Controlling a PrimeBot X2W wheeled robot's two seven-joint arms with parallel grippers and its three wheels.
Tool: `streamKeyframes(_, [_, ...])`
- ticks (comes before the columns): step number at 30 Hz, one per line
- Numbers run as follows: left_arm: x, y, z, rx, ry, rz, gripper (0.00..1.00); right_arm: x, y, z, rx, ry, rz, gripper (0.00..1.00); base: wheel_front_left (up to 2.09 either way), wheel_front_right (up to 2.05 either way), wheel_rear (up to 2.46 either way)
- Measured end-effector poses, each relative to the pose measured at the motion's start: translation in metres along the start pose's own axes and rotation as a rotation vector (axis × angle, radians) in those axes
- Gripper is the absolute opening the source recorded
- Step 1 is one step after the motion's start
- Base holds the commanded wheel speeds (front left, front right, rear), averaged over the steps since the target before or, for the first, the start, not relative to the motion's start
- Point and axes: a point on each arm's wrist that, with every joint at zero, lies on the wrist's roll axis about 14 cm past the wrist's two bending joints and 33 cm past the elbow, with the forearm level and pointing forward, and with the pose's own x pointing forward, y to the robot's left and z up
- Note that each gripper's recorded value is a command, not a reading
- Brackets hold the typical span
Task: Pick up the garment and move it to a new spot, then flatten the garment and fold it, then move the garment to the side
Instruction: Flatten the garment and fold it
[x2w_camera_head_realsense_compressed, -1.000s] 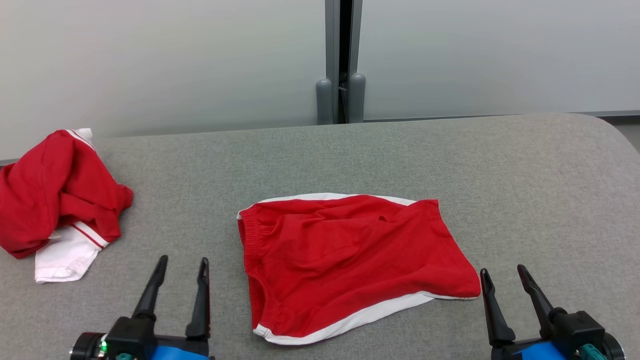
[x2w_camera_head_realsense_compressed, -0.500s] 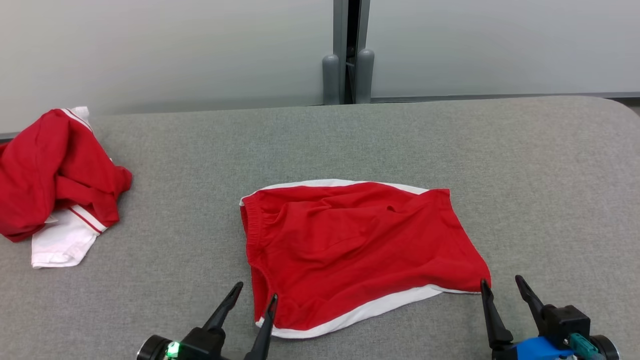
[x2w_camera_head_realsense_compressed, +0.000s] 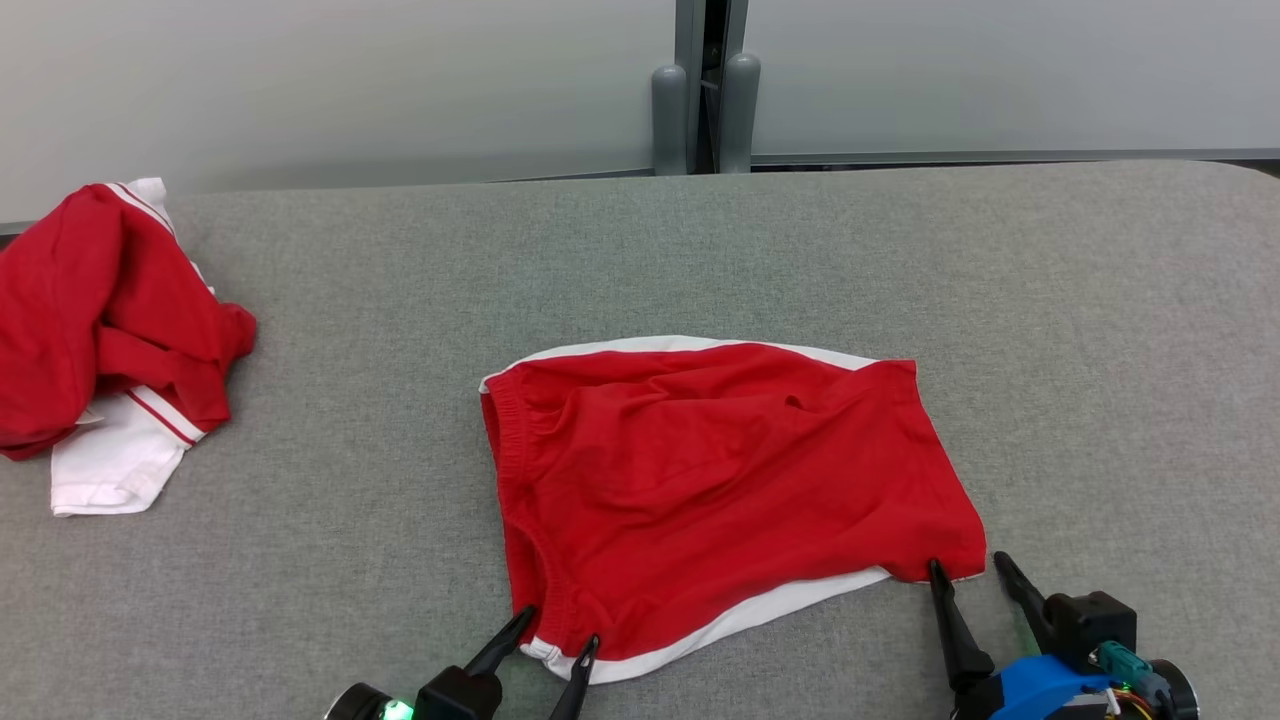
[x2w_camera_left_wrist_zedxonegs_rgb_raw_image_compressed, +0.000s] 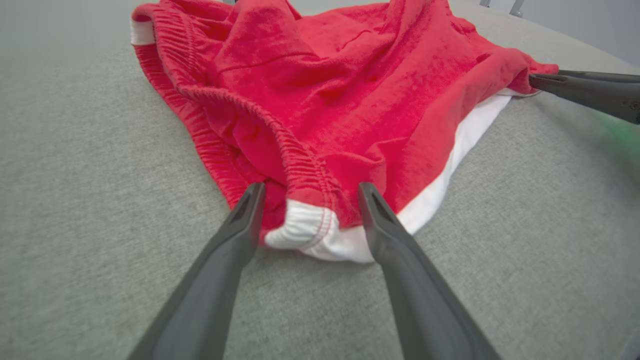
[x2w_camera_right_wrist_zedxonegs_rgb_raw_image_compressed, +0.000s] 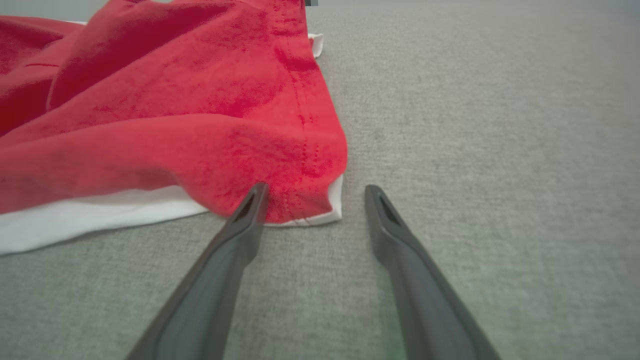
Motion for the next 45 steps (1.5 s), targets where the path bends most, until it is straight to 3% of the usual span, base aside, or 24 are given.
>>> streamKeyframes(5, [0.002, -0.002, -0.011, -0.005, 0.04, -0.018, 1.0, 0.005, 0.005, -0.009, 0.02, 0.033, 0.013, 1.0, 0.0, 0.0, 0.0])
streamKeyframes(7, [0.004, -0.005, -0.015, -0.009, 0.053, -0.029, 1.0, 0.007, 0.006, -0.009, 0.032, 0.036, 0.015, 0.27, 0.0, 0.0, 0.0])
streamKeyframes(8, [0.004, -0.006, -0.017, -0.013, 0.061, -0.033, 0.71, 0.008, 0.007, -0.009, 0.038, 0.037, 0.017, 0.0, 0.0, 0.0, 0.0])
streamKeyframes(9, [0.004, -0.007, -0.018, -0.014, 0.066, -0.039, 0.43, 0.008, 0.007, -0.009, 0.043, 0.036, 0.018, 0.0, 0.0, 0.0, 0.0])
streamKeyframes(10, [0.005, -0.008, -0.02, -0.016, 0.071, -0.044, 0.0, 0.009, 0.008, -0.008, 0.045, 0.035, 0.019, 0.0, 0.0, 0.0, 0.0])
streamKeyframes(19, [0.009, -0.013, -0.002, -0.022, 0.019, -0.061, 0.0, 0.008, 0.01, 0.017, 0.049, -0.048, 0.032, 0.0, 0.0, 0.0, 0.0])
streamKeyframes(26, [0.025, -0.006, 0.046, 0.026, -0.116, -0.075, 0.0, 0.017, 0.011, 0.063, 0.012, -0.182, 0.057, 0.0, 0.0, 0.0, 0.0])
streamKeyframes(38, [0.103, 0.066, 0.215, 0.277, -0.474, -0.029, 0.0, 0.091, 0.01, 0.225, -0.128, -0.525, 0.111, 0.0, 0.0, 0.0, 0.0])
streamKeyframes(45, [0.153, 0.103, 0.297, 0.363, -0.614, 0.011, 0.0, 0.137, -0.002, 0.311, -0.196, -0.672, 0.096, 0.0, 0.0, 0.0, 0.0])
